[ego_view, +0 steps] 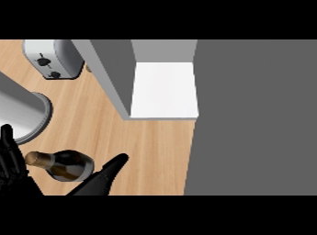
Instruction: Pick up the wine, place it into the cabinet and close the cabinet
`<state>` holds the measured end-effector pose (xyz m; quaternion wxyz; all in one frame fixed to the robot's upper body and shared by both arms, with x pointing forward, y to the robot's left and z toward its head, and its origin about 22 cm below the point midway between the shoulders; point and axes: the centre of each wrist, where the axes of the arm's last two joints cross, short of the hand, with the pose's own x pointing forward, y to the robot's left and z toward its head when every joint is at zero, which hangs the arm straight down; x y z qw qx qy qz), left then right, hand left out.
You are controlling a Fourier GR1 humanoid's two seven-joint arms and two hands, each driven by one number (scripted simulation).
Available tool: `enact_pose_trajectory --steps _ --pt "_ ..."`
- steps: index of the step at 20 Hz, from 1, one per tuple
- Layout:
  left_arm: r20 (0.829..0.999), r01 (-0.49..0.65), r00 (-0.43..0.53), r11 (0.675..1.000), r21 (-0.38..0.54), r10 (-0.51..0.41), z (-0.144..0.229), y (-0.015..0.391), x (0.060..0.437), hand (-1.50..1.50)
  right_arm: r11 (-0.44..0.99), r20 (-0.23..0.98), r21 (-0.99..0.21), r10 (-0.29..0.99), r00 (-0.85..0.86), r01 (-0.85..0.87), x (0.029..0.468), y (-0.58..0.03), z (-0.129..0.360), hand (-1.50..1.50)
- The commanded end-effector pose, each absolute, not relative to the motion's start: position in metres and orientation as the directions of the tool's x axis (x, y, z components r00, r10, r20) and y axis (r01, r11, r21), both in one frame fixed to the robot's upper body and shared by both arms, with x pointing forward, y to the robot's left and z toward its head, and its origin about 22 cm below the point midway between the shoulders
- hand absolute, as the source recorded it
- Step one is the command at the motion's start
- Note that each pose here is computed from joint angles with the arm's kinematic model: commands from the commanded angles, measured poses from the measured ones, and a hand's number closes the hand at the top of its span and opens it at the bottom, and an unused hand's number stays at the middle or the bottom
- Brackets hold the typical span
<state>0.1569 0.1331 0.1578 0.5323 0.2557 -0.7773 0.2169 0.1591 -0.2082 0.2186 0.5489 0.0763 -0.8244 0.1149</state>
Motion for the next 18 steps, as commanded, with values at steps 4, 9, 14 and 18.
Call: enact_pose_trajectory --steps 4,9,14,18 --pt "0.951 -0.667 -0.273 0.740 -0.080 -0.144 0.178 0.135 0.170 -1.50 0.958 0.906 -0.104 -0.019 -0.422 -0.267 0.128 -0.214 0.247 -1.50" --pt "0.958 -0.680 -0.261 0.726 -0.097 -0.117 0.179 0.140 0.167 -1.50 0.959 0.905 -0.110 -0.011 -0.426 -0.260 0.135 -0.215 0.270 -1.50" --pt "0.962 -0.731 -0.230 0.678 -0.072 -0.147 0.151 0.137 0.179 -1.50 0.960 0.908 -0.111 -0.007 -0.418 -0.257 0.121 -0.221 0.266 -1.50" --pt "0.963 -0.748 -0.226 0.660 -0.073 -0.150 0.149 0.152 0.174 -1.50 0.963 0.906 -0.106 -0.009 -0.424 -0.247 0.127 -0.209 0.270 -1.50"
